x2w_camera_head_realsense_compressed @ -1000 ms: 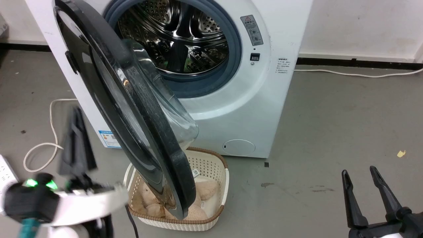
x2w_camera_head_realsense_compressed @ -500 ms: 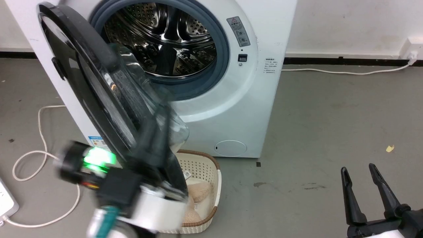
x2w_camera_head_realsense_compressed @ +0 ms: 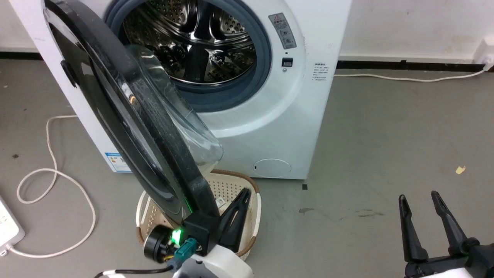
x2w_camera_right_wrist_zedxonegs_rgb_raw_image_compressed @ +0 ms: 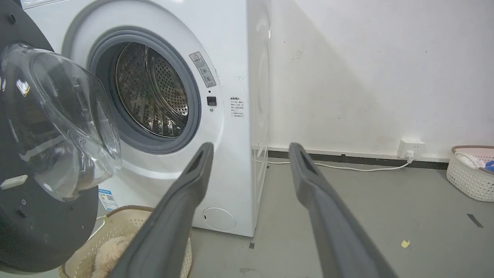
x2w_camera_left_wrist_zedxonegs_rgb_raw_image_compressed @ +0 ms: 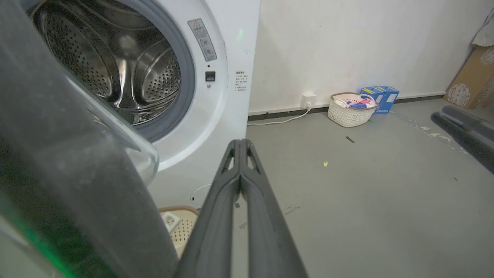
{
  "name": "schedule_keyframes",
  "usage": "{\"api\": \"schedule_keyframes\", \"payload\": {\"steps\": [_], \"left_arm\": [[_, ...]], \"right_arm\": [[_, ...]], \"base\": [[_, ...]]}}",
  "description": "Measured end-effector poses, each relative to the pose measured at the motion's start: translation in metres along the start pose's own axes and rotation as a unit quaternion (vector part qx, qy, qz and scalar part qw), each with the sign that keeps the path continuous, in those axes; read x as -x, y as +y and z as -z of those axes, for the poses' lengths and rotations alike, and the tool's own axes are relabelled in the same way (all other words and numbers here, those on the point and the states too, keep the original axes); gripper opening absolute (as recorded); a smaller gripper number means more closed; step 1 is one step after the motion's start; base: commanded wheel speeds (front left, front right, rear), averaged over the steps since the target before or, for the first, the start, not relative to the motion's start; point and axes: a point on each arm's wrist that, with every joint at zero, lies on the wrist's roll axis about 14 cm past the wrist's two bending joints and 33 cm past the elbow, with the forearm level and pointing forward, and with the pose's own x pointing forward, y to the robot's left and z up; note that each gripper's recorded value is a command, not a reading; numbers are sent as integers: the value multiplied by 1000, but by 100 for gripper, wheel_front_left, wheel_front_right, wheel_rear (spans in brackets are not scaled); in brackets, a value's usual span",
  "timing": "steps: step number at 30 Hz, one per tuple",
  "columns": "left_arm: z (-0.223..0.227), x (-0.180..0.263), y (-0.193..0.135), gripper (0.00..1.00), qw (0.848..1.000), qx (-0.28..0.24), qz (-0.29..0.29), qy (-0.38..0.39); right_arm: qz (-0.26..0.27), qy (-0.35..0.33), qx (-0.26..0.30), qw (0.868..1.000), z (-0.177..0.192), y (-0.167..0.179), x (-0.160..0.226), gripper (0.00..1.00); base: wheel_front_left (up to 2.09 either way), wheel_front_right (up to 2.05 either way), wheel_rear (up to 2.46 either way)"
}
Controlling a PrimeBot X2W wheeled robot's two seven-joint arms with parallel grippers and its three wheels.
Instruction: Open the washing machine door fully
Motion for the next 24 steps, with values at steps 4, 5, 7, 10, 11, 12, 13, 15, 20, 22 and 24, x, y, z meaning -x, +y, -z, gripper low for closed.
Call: {"api": "schedule_keyframes", "payload": {"steps": [4,5,7,10,11,12,13,15,20,22,24], "left_arm": [[29,2,13,0,999,9,-27,42],[34,3,17,0,998,7,-34,48],[38,4,25,0,997,7,-52,50],[40,7,31,0,996,11,-67,49],[40,8,33,0,996,13,-71,48],[40,9,35,0,996,14,-75,47],[40,11,36,0,996,15,-78,47],[39,15,40,0,995,13,-86,46],[37,35,55,0,992,12,-116,44],[37,46,63,0,990,9,-132,45],[35,58,73,0,987,11,-155,45]], "right_arm": [[-5,5,-2,1000,4,3,-2,100],[-6,6,-3,1000,5,4,-2,100],[-8,7,-3,1000,6,5,-3,100],[-12,8,-4,1000,6,8,-5,100],[-14,8,-5,1000,6,9,-6,100],[-17,8,-6,1000,7,11,-7,100],[-20,7,-7,1000,6,13,-7,100],[-28,6,-10,1000,6,18,-9,100],[-54,4,-19,998,6,36,-16,100],[-68,4,-24,997,7,45,-19,100],[-84,6,-27,996,9,56,-22,100]], "base": [[0,0,0],[0,0,0],[0,0,0],[0,0,0],[0,0,0],[0,0,0],[0,0,0],[0,0,0],[0,0,0],[0,0,0],[0,0,0]]}}
